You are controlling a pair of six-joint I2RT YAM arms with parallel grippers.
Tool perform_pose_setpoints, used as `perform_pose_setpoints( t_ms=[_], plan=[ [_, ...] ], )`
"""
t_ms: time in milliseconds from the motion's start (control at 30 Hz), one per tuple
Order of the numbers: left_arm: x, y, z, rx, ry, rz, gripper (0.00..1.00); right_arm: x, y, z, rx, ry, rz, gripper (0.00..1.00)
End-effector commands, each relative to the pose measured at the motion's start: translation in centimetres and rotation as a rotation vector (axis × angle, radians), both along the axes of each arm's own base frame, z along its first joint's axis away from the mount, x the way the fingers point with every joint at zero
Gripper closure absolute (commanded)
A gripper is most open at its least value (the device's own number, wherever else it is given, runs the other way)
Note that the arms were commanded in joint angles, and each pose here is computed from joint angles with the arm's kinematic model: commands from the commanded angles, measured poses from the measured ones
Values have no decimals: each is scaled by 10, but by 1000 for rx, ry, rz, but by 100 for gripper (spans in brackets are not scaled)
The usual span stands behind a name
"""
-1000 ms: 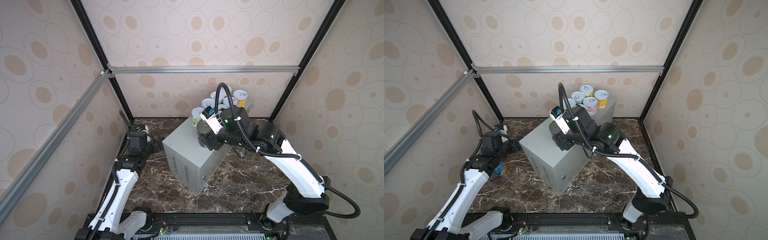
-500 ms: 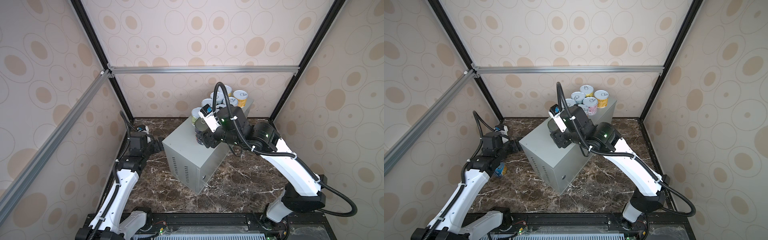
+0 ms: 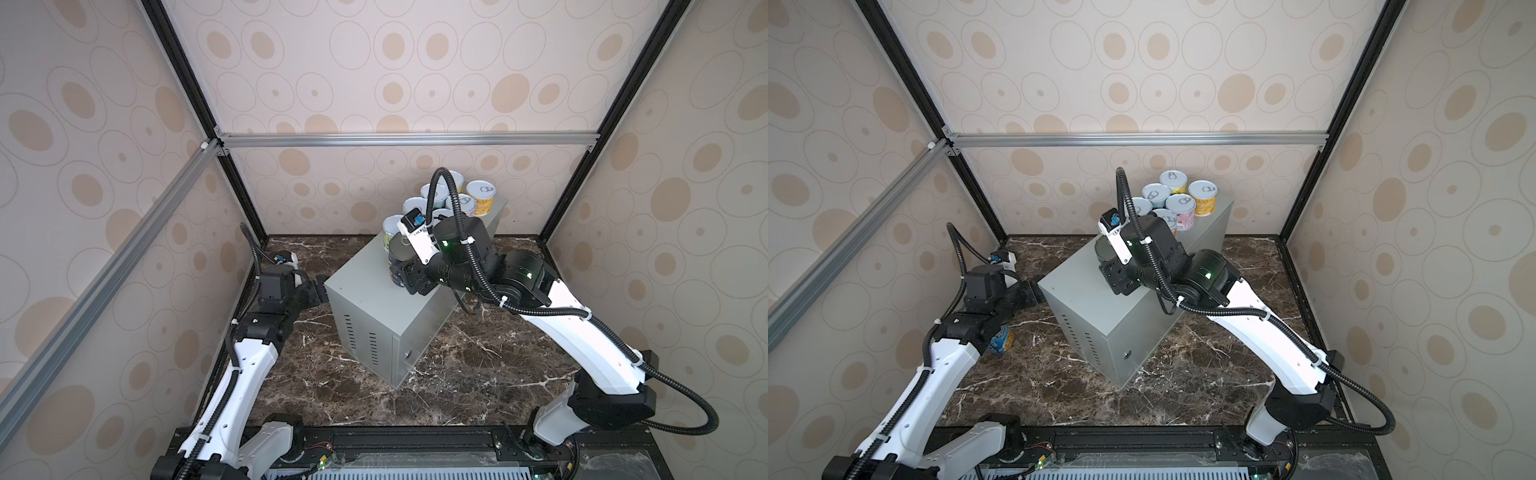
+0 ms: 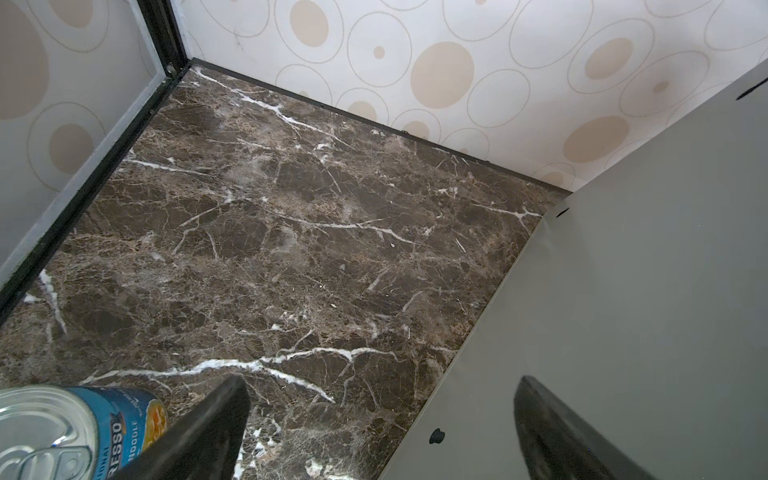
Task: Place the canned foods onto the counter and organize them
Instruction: 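Lower the dark-labelled can beside the green can and open the right gripper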
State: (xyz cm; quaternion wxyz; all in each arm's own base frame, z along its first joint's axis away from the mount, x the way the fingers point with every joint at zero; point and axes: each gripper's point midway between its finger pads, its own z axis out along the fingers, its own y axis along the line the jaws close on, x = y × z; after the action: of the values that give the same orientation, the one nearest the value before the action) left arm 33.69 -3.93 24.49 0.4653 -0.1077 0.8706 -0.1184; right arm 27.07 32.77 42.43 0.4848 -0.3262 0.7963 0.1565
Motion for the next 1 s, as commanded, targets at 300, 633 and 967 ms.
perform_pose_setpoints(
  t_ms=[300,633,967],
  plan=[
    [-3,-6,9,-18,-27,-25,1,-7,-12,36,79,-90,-5,16],
    [-3,-6,11,-22,-29,-25,0,-8,-15,43,88,-110,-4,12],
    [-3,-6,10,-24,-26,-23,0,-5,-21,47,66,-140,-22,22]
  ],
)
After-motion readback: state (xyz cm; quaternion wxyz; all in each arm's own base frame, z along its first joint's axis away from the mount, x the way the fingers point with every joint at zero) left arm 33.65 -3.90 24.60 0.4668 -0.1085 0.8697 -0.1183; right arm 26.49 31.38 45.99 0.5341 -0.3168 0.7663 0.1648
